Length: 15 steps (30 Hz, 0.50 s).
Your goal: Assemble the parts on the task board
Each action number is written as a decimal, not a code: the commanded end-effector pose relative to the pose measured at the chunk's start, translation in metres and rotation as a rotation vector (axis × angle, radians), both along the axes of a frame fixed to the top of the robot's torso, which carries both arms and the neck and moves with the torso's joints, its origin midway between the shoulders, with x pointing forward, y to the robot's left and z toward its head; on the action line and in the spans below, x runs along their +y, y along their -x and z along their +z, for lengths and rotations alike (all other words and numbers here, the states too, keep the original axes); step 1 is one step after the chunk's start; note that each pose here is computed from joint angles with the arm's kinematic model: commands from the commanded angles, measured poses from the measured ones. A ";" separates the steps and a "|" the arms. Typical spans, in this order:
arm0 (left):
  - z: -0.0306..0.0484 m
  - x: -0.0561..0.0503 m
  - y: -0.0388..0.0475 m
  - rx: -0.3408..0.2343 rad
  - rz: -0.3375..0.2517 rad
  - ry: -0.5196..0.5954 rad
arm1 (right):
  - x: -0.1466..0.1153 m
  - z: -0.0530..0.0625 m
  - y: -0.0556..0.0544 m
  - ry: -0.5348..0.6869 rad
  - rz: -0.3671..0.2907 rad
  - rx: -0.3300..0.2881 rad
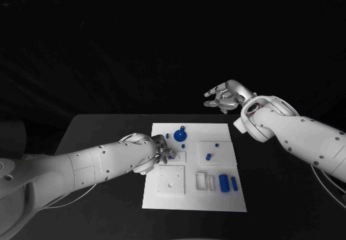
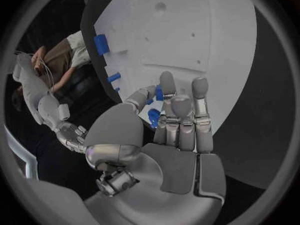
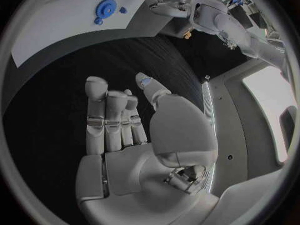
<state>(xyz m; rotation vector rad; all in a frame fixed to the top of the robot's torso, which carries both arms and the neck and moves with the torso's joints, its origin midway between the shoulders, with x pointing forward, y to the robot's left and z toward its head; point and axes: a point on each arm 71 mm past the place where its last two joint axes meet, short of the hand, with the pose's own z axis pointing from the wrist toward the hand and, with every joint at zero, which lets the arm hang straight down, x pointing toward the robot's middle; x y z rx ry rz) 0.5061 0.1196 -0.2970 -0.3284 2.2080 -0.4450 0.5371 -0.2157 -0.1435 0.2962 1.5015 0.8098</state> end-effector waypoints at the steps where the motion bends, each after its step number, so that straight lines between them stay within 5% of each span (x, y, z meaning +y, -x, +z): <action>1: -0.0018 -0.002 -0.0004 -0.005 -0.020 -0.012 | 0.001 0.000 0.000 -0.003 0.002 0.003; 15: -0.0042 -0.001 -0.0025 -0.001 -0.020 -0.025 | 0.002 -0.001 0.000 0.004 0.002 0.012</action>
